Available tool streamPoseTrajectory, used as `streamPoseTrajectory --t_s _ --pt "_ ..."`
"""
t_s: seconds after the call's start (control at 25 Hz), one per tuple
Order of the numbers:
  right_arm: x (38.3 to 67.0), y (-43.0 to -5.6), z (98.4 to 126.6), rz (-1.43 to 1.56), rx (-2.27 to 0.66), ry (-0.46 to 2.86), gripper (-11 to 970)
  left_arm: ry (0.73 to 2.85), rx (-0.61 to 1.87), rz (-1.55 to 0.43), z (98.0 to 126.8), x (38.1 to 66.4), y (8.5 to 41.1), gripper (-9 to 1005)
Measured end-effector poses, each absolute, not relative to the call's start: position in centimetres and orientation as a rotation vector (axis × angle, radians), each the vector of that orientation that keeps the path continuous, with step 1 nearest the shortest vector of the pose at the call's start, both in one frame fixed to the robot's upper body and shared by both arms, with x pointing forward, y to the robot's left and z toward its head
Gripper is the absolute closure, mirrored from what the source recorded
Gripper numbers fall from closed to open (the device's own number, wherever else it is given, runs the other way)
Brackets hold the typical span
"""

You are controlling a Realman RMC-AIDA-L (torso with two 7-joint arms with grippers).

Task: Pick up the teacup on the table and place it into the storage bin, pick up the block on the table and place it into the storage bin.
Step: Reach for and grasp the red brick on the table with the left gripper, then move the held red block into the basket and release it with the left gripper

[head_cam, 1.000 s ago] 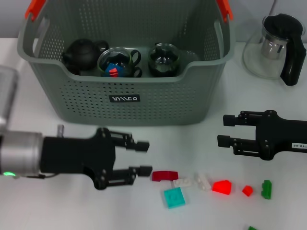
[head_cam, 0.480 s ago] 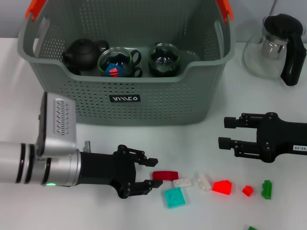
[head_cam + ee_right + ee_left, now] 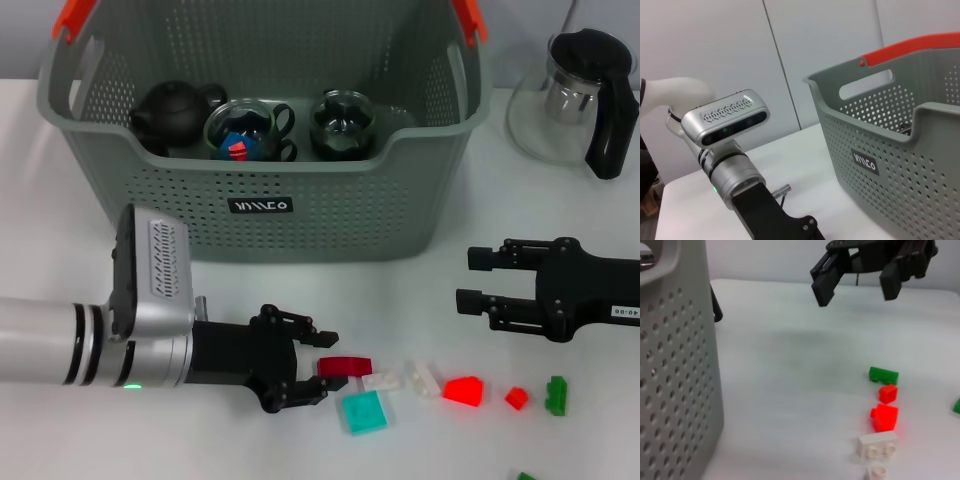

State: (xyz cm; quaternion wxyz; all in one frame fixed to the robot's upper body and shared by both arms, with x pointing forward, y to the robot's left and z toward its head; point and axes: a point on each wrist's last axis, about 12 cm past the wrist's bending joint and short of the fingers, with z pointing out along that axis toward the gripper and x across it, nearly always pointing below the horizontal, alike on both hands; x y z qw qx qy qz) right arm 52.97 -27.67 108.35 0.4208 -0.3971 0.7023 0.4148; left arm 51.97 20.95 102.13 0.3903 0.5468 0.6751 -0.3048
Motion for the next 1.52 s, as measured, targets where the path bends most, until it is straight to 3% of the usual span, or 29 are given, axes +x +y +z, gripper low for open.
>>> streamPoseTrajectory --t_s 0.52,0.96,1.08,1.52 --pt "53.0 -27.7 108.3 1.036 -0.992 1.762 308 1.707 1.395 -0.751 101.7 52.0 20.5 521" --pt "52.9 -27.7 108.3 1.041 -0.990 1.760 308 1.715 1.411 -0.758 101.8 52.2 20.5 821" --pt "52.9 -27.8 108.4 1.042 -0.990 1.760 307 1.714 1.405 -0.772 102.2 52.3 20.6 817" --pt "52.9 -27.8 108.4 1.046 -0.989 1.762 308 1.442 1.153 -1.057 110.2 51.6 28.0 801"
